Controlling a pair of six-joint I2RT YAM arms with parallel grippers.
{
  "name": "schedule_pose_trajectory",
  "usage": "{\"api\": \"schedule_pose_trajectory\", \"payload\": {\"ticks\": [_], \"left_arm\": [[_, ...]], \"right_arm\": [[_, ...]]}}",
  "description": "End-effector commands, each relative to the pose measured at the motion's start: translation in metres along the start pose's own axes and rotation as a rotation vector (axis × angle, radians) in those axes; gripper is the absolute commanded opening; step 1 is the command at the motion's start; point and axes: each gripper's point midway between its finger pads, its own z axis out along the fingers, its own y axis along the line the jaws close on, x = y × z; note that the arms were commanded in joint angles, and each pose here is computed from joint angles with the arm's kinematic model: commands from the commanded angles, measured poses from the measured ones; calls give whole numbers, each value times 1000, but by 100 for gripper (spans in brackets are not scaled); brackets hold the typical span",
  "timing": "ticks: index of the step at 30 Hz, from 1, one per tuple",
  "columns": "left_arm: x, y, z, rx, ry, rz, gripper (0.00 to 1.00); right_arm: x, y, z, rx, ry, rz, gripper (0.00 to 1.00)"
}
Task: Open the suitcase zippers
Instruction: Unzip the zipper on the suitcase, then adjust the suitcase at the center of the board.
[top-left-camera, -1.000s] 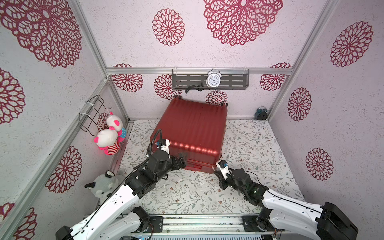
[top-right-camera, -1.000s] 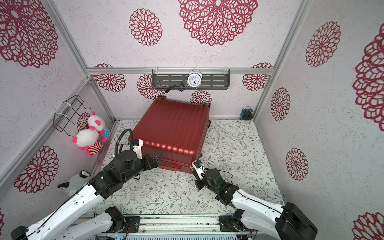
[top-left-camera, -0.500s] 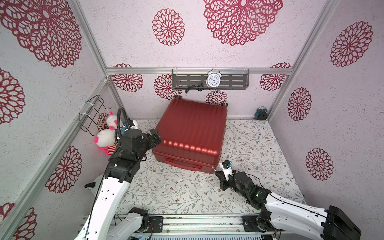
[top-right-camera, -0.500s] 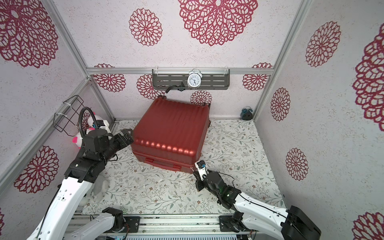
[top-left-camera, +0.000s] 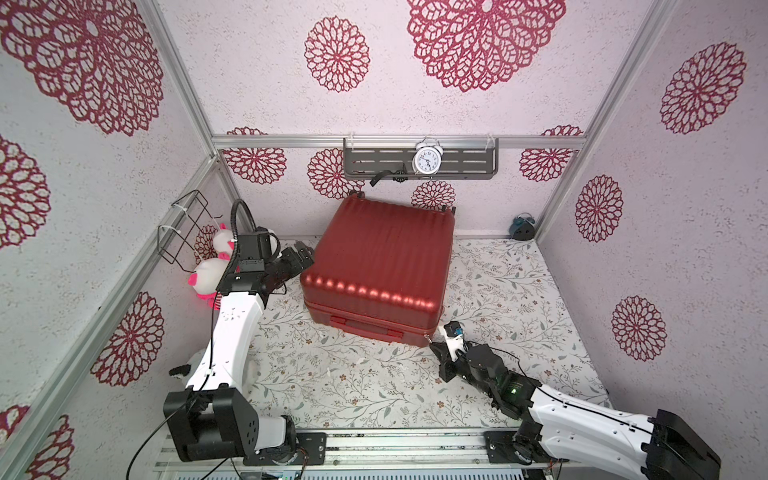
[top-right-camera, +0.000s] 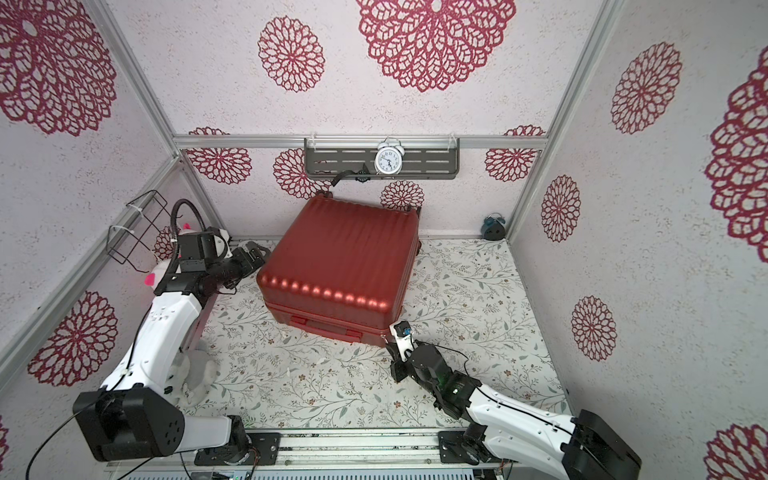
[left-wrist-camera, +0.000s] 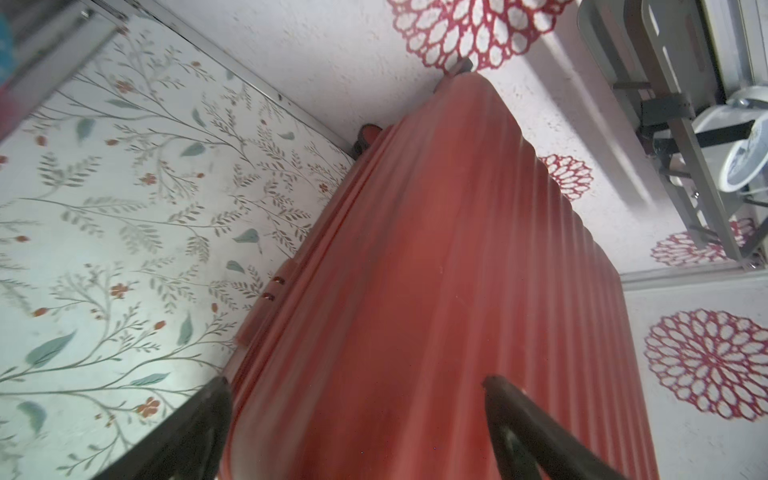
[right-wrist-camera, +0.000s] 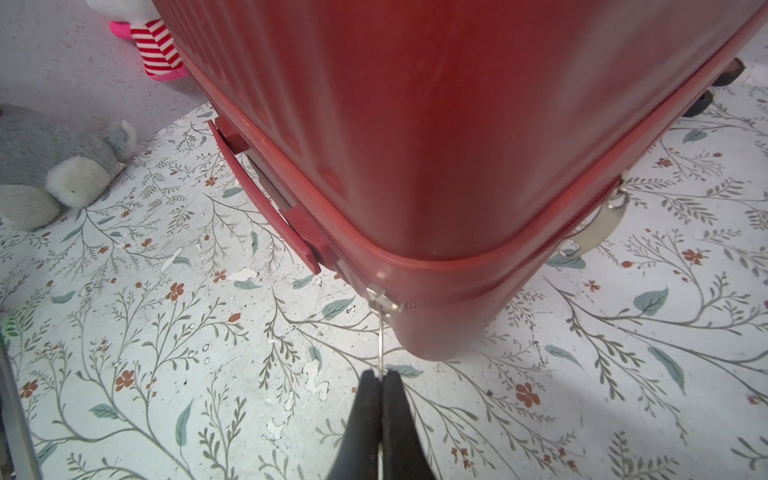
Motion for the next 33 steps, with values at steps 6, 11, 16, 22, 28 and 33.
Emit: {"api": "schedule_pose_trajectory", "payload": {"ticks": [6, 11, 16, 22, 28, 33], "left_arm": [[27, -33, 21, 181, 96, 37, 98], [57, -43, 21, 205, 123, 55, 98], [86, -44, 13, 212, 144, 74, 98], [111, -56, -2, 241, 154, 102, 98], [133, -65, -14, 263, 169, 128, 98], [156, -72, -21, 279, 194, 144, 98]], "right_arm": [[4, 3, -1, 5, 46, -14, 0], [5, 2, -2, 16, 61, -17, 0], [7, -2, -4, 40, 72, -25, 0], [3, -1, -7, 42, 62, -32, 0], [2, 3, -9, 33, 59, -42, 0], [1, 7, -9, 14, 53, -47, 0]]}}
